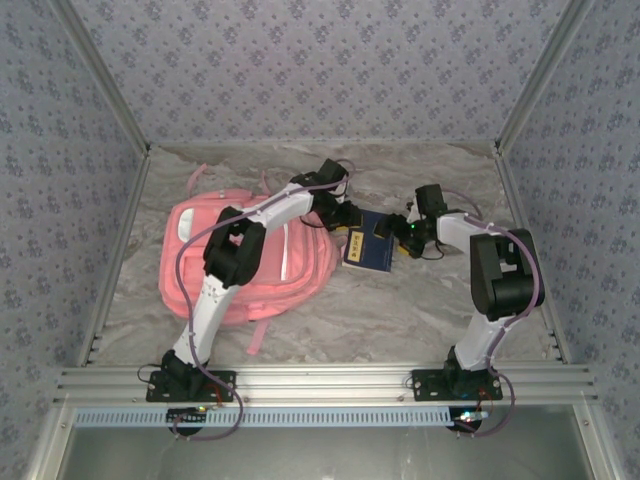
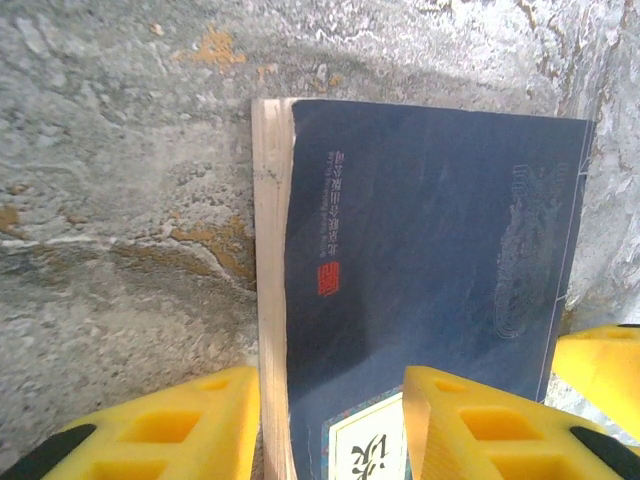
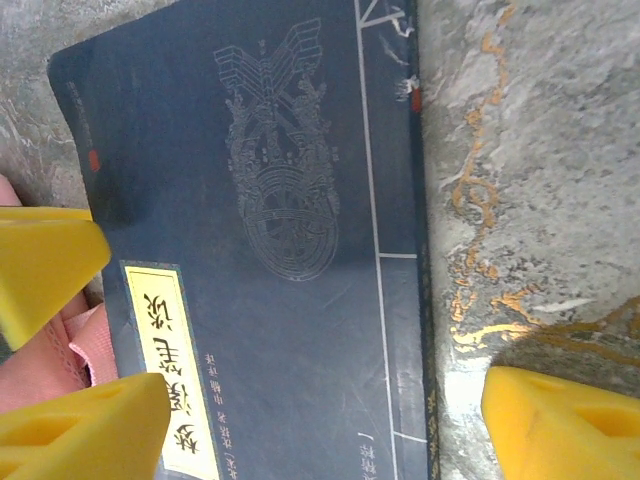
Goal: Pack the student bag
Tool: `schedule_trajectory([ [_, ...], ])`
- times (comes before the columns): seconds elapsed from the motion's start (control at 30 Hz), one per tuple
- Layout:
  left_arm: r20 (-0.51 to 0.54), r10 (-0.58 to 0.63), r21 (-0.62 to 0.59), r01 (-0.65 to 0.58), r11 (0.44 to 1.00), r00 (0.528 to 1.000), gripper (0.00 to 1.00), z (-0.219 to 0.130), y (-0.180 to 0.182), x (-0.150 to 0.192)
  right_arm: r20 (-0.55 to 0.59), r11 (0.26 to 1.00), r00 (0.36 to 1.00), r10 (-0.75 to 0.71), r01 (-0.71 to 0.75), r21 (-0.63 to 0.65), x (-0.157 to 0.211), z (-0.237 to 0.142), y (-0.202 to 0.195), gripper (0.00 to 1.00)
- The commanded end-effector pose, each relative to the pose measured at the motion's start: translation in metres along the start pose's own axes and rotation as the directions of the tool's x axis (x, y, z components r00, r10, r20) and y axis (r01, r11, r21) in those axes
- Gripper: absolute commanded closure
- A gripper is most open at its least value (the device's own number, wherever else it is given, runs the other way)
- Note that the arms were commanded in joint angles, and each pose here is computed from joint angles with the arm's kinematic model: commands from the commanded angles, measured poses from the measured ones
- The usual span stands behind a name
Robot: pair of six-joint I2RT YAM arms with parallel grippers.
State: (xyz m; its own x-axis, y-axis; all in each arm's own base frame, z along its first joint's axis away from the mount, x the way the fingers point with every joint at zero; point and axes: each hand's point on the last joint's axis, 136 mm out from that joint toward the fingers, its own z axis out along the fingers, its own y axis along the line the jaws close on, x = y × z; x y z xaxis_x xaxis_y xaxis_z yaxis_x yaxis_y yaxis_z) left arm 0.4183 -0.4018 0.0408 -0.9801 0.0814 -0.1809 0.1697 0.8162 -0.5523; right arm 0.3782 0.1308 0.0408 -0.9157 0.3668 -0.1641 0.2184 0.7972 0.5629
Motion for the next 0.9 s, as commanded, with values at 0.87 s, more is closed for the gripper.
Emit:
schedule_trajectory([
  [0.87, -0.070, -0.031, 0.337, 0.053, 0.940, 0.997, 0.80, -0.018, -0.073, 0.015, -0.062, 0.999, 0.998, 0.019, -0.021, -0.034, 0.009, 0.016, 0.006, 0.18],
])
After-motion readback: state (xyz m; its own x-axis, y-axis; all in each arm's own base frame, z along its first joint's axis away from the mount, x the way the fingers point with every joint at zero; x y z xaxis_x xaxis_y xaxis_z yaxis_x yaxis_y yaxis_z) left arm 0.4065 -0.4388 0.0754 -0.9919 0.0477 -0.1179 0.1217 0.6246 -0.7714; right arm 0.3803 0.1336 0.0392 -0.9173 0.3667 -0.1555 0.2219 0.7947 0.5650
